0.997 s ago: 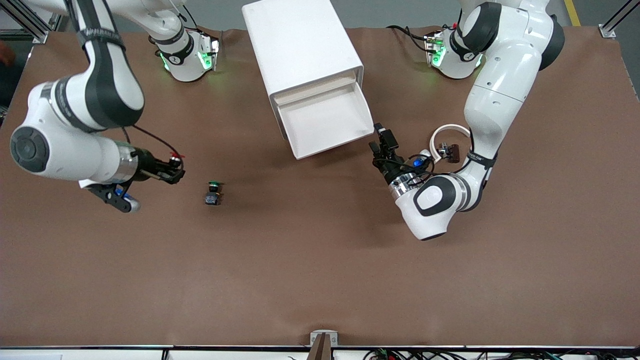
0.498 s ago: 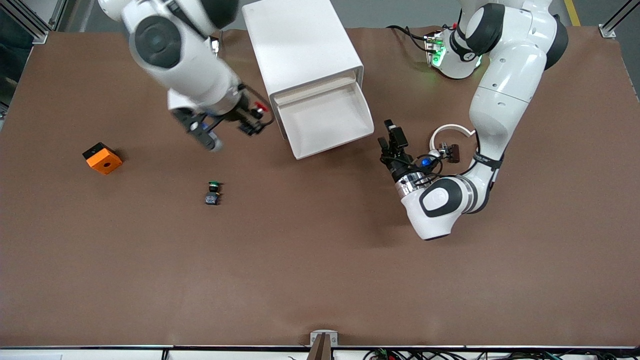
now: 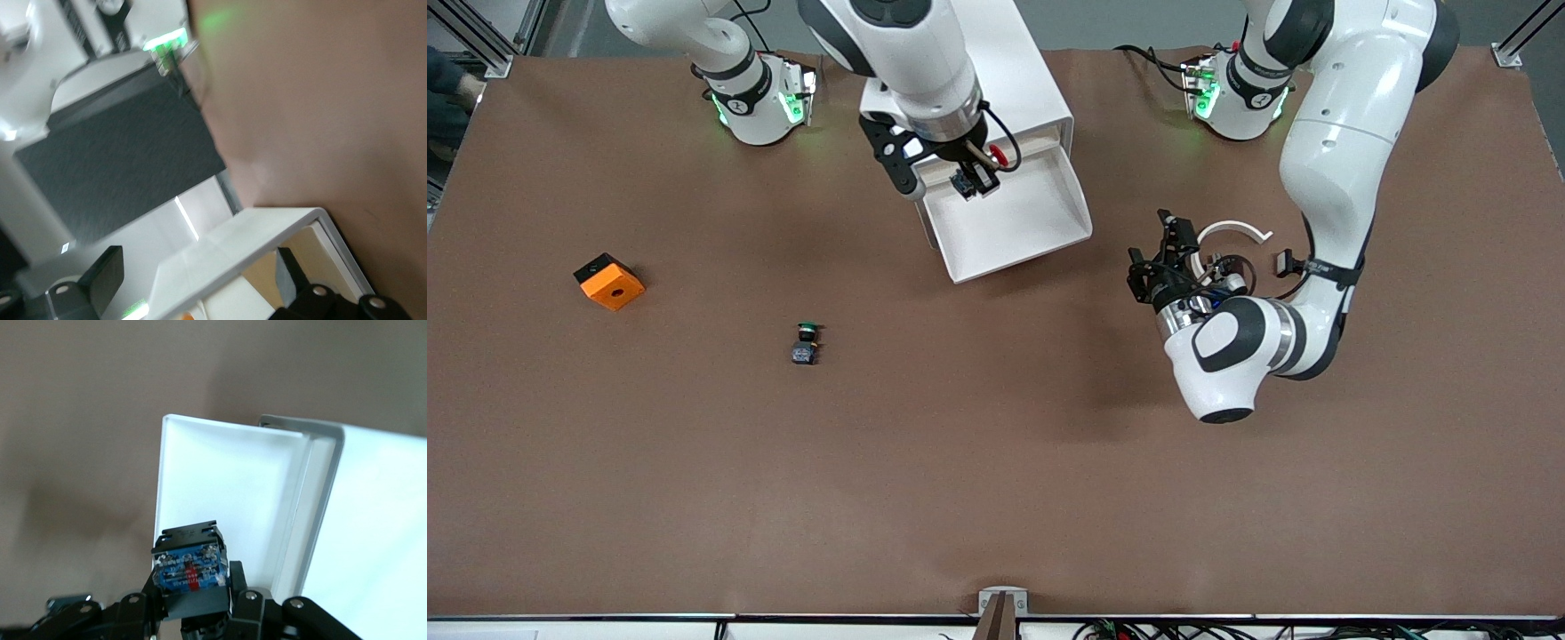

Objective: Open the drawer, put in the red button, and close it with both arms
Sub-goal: 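Lower the red button into the drawer while the left gripper withdraws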

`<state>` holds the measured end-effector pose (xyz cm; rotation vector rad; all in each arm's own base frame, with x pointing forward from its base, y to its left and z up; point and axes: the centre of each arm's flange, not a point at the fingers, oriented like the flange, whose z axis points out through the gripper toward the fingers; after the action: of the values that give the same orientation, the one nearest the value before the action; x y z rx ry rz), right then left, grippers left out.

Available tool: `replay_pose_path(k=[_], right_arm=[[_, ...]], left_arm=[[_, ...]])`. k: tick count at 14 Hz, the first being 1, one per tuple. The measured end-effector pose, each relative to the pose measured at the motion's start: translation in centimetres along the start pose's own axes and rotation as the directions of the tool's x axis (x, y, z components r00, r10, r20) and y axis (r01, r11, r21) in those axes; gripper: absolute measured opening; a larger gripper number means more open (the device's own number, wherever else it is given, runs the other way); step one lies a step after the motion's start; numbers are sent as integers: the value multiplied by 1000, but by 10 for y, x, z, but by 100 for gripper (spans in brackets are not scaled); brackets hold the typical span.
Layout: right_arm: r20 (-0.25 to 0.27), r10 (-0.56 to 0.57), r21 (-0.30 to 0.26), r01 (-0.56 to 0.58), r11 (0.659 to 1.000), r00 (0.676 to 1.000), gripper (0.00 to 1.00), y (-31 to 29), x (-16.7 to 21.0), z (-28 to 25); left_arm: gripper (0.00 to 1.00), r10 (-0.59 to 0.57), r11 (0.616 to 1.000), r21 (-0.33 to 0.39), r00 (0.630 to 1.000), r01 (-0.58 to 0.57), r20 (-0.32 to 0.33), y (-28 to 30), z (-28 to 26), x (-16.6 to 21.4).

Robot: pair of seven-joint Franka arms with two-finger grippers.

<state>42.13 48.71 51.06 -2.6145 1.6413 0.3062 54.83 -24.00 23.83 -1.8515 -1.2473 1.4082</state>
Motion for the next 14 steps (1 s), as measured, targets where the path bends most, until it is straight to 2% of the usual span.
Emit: replay_pose_path(k=[2,3,5,7,9,10,12,14], right_arm=[[-16,73,-15,-73,997,997,42,-1,-8,29],[-31,105,-23,-106,994,994,42,-3,-10,46],[-56,173,-20,-174,984,983,42,-9,-16,77],[-63,238,-10,-239,971,969,42,-16,-20,102],[-63,281,-3,-282,959,958,42,-20,-24,118],[-64,298,-1,-299,954,952,42,-20,-27,125],[-66,325,2,-325,946,944,42,-19,-37,140],[-69,345,3,-346,938,936,42,-18,-46,155]], left_arm=[[100,137,985,-90,986,-146,-94,-15,-9,-2],[100,202,964,-142,968,-224,-151,-20,-14,-7],[100,318,898,-221,909,-380,-267,-30,-24,-22],[100,406,813,-271,836,-515,-370,-40,-35,-36],[100,414,718,-349,773,-602,-481,-53,-58,-45],[100,396,682,-376,750,-627,-530,-61,-69,-48],[100,369,645,-379,705,-663,-606,-78,-83,-56],[100,378,602,-352,644,-717,-665,-93,-93,-69]])
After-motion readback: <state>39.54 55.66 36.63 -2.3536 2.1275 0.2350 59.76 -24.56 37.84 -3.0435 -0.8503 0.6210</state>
